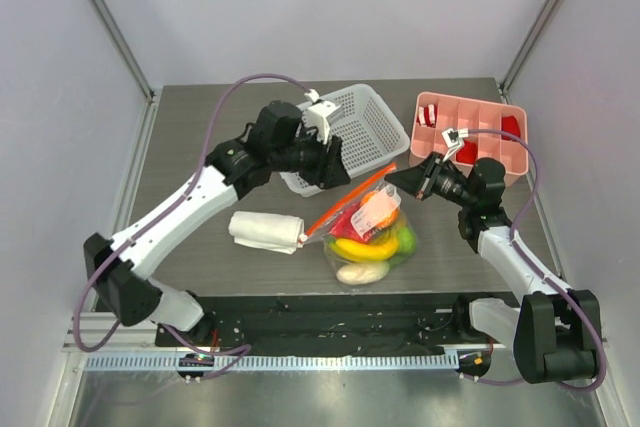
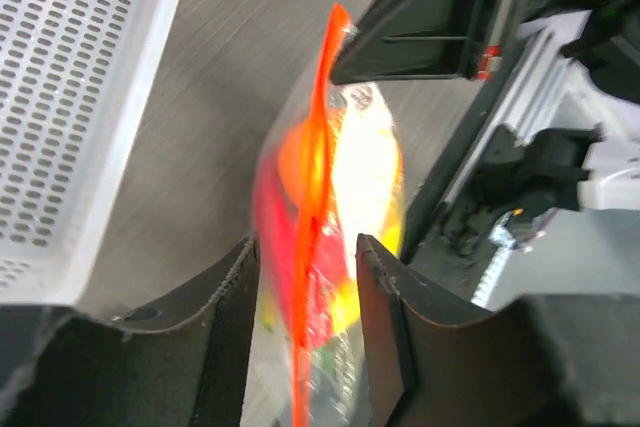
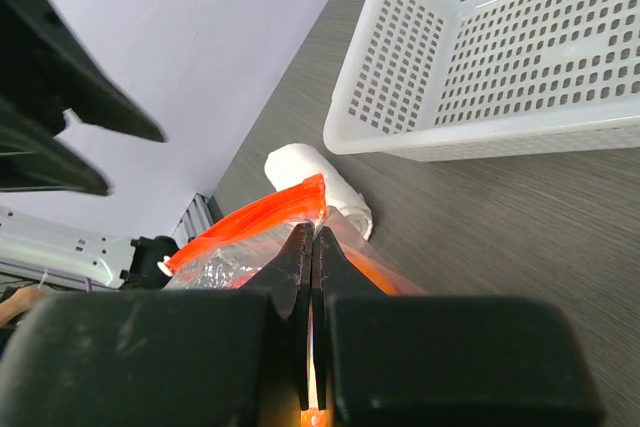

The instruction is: Open the zip-top bag and remove the fake food

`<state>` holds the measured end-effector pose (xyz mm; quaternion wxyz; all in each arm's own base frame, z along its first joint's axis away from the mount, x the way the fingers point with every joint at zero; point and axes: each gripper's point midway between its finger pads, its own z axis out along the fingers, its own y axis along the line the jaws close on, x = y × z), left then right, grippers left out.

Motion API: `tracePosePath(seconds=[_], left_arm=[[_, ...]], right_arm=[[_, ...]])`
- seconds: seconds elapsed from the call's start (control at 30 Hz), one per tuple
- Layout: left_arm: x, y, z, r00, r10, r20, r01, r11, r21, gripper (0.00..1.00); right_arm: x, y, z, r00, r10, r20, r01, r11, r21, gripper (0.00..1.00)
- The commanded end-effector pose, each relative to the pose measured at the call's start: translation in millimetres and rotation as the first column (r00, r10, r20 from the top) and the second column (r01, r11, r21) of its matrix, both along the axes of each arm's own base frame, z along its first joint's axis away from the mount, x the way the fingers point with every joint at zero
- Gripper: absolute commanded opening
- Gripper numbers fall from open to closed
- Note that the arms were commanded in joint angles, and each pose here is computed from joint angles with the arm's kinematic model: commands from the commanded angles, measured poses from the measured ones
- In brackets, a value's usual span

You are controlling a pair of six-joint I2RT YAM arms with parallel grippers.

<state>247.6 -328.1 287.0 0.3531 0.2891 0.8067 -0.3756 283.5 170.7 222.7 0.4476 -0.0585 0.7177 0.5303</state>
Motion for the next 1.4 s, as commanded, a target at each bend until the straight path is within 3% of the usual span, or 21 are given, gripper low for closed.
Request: tracePosePath(seconds=[0.0, 0.13, 0.53, 0.87, 1.0, 1.03, 1.1, 1.13, 1.17, 1.2, 1.23, 1.27, 1.33, 1.37], left_arm=[[8.7, -6.3, -13.4, 0.984, -0.153, 0.087, 0.143, 0.984, 0.109, 0.41], [3.8, -18.0, -23.5, 0.972, -0.234, 0.035, 0.23, 0.969, 0.091, 0.38], [5.6, -32.3, -44.3, 0.969, -0.245, -0.032, 0.247, 0.967, 0.057, 0.36], [-0.6, -43.8, -55.9, 0.958, -0.275, -0.085, 0.278, 0.961, 0.015, 0.4], [5.7, -44.9, -63.6, 0.963, -0.239, -0.129, 0.245, 0.969, 0.039, 0.19], [6.0, -46.1, -60.1, 0.964, -0.226, -0.142, 0.234, 0.972, 0.035, 0.06], [11.3, -47.4, -57.6, 0.97, -0.192, -0.149, 0.198, 0.98, 0.03, 0.0], [10.8, -49.3, -53.4, 0.971, -0.171, -0.168, 0.176, 0.984, 0.012, 0.0], [15.4, -51.5, -43.8, 0.977, -0.151, -0.149, 0.15, 0.989, -0.014, 0.0], [16.0, -53.7, -37.3, 0.979, -0.135, -0.152, 0.131, 0.991, -0.039, 0.0], [16.2, -55.8, -31.6, 0.979, -0.13, -0.157, 0.121, 0.99, -0.065, 0.0], [18.1, -62.0, -20.9, 0.979, -0.114, -0.168, 0.095, 0.989, -0.117, 0.0], [19.5, -65.1, -7.2, 0.982, -0.089, -0.164, 0.062, 0.985, -0.16, 0.0], [20.4, -66.4, -4.1, 0.979, -0.059, -0.196, 0.023, 0.983, -0.181, 0.0]], right_arm=[[-5.4, 4.8, 30.1, 0.991, 0.041, 0.125, -0.043, 0.999, 0.01, 0.01], [-5.6, 5.2, 30.0, 0.991, 0.043, 0.126, -0.044, 0.999, 0.009, 0.01], [-6.7, 5.3, 31.3, 0.99, 0.044, 0.133, -0.046, 0.999, 0.011, 0.01], [-5.1, 5.6, 33.3, 0.991, 0.041, 0.127, -0.043, 0.999, 0.016, 0.01], [-0.2, 4.1, 31.8, 0.996, 0.022, 0.092, -0.023, 1.0, 0.011, 0.01], [1.7, 3.4, 31.1, 0.997, 0.013, 0.082, -0.013, 1.0, 0.009, 0.01], [6.6, 1.5, 31.7, 0.999, -0.011, 0.032, 0.011, 1.0, 0.005, 0.01], [10.3, -0.6, 30.9, 0.999, -0.036, 0.001, 0.036, 0.999, -0.001, 0.03], [11.2, -4.5, 13.3, 0.99, -0.075, -0.118, 0.071, 0.997, -0.034, 0.15], [19.1, -8.7, 22.5, 0.983, -0.117, -0.141, 0.11, 0.992, -0.054, 0.25], [32.4, -20.0, 11.2, 0.953, -0.219, -0.208, 0.201, 0.974, -0.105, 0.38], [21.5, -28.4, -18.8, 0.89, -0.271, -0.368, 0.21, 0.958, -0.197, 0.55], [29.4, -43.7, -15.4, 0.83, -0.38, -0.408, 0.276, 0.916, -0.292, 0.62], [17.0, -49.6, -33.8, 0.76, -0.415, -0.5, 0.255, 0.898, -0.357, 0.65]])
